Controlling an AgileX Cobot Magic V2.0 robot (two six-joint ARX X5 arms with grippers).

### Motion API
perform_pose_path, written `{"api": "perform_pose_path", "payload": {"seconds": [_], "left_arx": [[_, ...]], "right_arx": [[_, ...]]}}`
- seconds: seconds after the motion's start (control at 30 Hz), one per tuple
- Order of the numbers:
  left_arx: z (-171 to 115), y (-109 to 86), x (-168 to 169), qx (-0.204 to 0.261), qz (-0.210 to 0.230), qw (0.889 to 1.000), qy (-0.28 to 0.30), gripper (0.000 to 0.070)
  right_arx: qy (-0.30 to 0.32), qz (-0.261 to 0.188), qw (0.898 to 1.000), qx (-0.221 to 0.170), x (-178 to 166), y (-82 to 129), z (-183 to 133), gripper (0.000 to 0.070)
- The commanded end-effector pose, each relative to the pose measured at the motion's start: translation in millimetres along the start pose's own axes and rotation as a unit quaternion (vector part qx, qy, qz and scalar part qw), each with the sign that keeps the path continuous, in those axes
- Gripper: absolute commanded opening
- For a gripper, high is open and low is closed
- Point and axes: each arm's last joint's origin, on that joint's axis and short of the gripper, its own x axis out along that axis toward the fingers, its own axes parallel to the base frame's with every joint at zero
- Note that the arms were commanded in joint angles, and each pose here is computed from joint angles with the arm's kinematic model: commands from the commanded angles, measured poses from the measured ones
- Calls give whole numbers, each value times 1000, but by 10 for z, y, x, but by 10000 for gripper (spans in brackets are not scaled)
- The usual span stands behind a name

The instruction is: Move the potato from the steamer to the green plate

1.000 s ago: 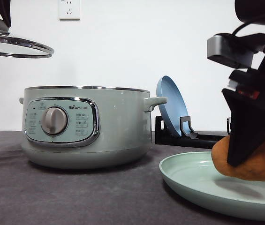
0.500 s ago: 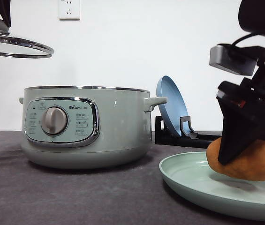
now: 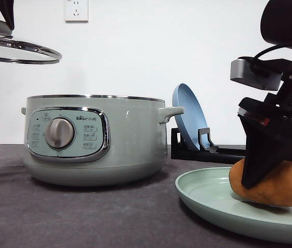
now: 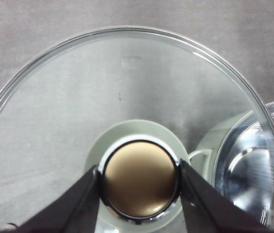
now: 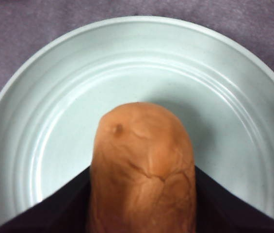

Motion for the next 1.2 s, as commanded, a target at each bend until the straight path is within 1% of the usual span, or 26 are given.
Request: {"api": "perform_pose_path", "payload": {"seconds": [0.0,0.03,0.1,0.23,0.27,0.43,0.53,0.7,0.83,1.0,1.17], "left_arx": [[60,-9,-139,0,-1,999,-37,0],[60,-9,-139,0,-1,999,-37,0],[60,-9,-139,0,-1,999,-37,0],[60,-9,-139,0,-1,999,-37,0],[60,-9,-139,0,-1,999,-37,0],[59,-10,-139,0,-1,999,-37,0],[62,-19,-139,1,-2,999,-38,0],[61,-34,-139,3,-4,999,-37,0],[60,-71,-139,7,-7,999,-37,0],[57,-136,-139,13,-14,999,-36,0],[50,-247,-142,26,-25,999,-34,0]], "right_arx": [[-3,2,1000,9,-16,24,53,402],[-6,3,1000,8,-44,33,75,439],[-11,3,1000,6,-141,60,142,479],[-34,7,999,1,-464,139,306,501],[-40,8,999,-1,-570,163,345,518],[-83,19,996,-9,-1225,296,489,660],[-119,23,993,-11,-1633,361,495,700],[-198,38,979,-16,-2287,445,371,700],[-253,48,966,-22,-2656,475,197,700],[-301,59,952,-20,-2899,474,-36,700],[-320,68,945,-10,-3001,467,-176,700]]}}
